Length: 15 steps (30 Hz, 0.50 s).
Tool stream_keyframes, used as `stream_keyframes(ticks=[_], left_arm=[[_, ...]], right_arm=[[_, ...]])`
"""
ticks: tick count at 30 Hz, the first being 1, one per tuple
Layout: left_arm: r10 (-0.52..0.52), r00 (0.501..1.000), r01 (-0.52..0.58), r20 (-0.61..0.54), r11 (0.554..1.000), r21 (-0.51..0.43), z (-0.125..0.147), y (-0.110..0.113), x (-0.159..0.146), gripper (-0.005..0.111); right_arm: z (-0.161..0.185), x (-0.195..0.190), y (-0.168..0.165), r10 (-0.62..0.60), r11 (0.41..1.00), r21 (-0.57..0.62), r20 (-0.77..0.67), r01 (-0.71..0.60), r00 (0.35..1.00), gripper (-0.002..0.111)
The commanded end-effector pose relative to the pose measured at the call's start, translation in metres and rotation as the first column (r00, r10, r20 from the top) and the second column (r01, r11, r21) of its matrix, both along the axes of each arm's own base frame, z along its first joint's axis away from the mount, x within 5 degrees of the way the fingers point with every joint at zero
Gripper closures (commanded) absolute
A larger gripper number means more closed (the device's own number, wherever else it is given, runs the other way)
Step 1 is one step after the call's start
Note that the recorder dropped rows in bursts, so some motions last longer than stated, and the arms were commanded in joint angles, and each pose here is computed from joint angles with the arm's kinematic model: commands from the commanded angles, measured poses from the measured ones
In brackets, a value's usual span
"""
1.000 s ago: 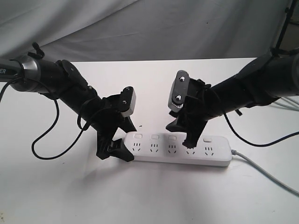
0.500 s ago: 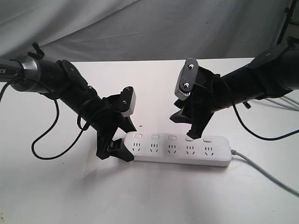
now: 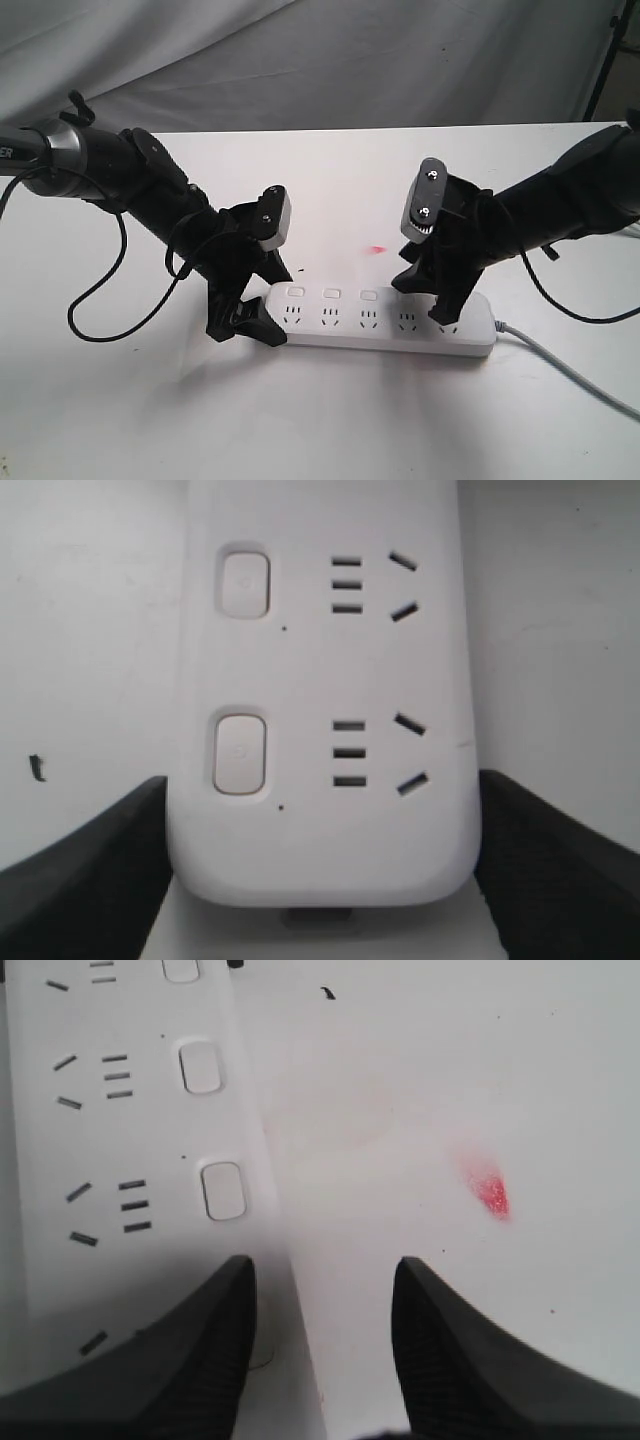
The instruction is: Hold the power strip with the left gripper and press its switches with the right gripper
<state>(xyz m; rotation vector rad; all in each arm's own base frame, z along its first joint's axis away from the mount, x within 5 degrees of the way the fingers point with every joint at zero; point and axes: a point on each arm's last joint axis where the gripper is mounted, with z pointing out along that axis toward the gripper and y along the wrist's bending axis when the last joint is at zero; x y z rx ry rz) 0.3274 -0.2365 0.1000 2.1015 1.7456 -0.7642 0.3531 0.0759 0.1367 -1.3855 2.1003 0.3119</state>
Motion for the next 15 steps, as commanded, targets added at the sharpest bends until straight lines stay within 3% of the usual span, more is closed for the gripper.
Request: stream_keyframes(ticks=[1,15], left_arm=[[-0.003,1.0,0.003,0.001,1.0,-0.006,0.0028,-0.0032,-0.0008,0.04],[-0.003,1.0,0.003,0.001,1.0,-0.006,0.0028,-0.0032,-0.0008,0.04]], right_arm=[[-0.002,-0.0005,-0.0004,0.001,1.0,0.004,-0.001,-0.001,1.0,0.067],[-0.0069,-0.0005,-0.0026,0.026,0.999,-0.037,0.018,-0.025,0.999,0.067]])
